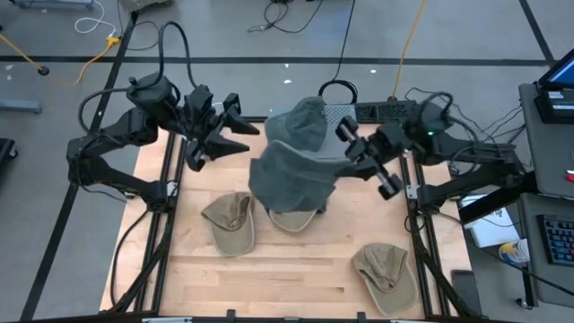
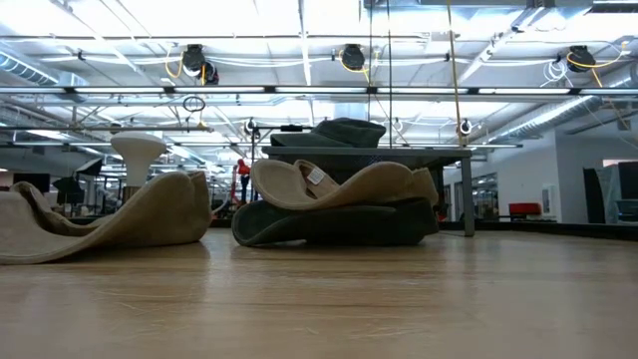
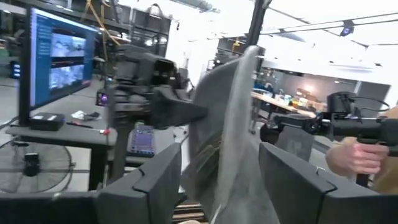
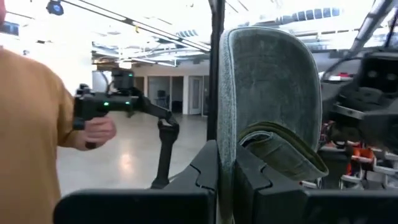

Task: Pick & Place hat
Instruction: Stack the green cap on top of the green cap on the shelf

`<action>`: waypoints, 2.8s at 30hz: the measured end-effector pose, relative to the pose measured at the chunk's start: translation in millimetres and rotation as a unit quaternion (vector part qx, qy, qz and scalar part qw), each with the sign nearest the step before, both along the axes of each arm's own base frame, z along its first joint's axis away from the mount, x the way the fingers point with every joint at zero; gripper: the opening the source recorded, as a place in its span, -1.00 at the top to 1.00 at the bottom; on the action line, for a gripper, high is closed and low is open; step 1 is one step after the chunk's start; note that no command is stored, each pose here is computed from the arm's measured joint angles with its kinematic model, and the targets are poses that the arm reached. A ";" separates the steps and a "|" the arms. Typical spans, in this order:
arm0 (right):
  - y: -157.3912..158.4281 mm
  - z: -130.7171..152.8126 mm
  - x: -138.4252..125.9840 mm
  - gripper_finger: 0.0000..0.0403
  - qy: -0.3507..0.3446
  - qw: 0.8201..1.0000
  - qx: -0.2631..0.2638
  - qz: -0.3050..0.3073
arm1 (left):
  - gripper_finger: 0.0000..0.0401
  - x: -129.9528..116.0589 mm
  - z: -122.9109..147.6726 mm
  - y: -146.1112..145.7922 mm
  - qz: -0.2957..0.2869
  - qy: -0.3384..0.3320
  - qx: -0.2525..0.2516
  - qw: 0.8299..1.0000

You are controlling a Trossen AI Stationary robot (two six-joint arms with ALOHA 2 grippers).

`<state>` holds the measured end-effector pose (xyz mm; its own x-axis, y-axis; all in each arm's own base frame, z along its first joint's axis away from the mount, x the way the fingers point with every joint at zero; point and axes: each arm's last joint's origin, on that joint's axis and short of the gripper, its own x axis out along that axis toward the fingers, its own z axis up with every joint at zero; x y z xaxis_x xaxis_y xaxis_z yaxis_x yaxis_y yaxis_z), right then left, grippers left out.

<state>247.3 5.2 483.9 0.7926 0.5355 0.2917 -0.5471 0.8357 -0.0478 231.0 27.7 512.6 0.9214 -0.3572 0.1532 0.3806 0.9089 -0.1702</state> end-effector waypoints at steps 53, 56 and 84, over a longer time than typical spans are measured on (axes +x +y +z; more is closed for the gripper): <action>-21.9 3.9 -25.5 0.18 0.016 0.983 -0.012 -0.183 | 0.96 27.8 1.4 -11.9 0.006 -0.008 -0.159 0.987; -21.4 9.0 -42.4 0.13 -0.001 0.974 -0.049 -0.223 | 0.96 27.3 2.7 -8.5 0.038 -0.017 -0.175 0.984; -27.7 14.1 -65.2 0.15 0.082 0.913 0.306 -0.258 | 0.96 15.2 31.0 7.4 0.293 -0.239 -0.094 0.921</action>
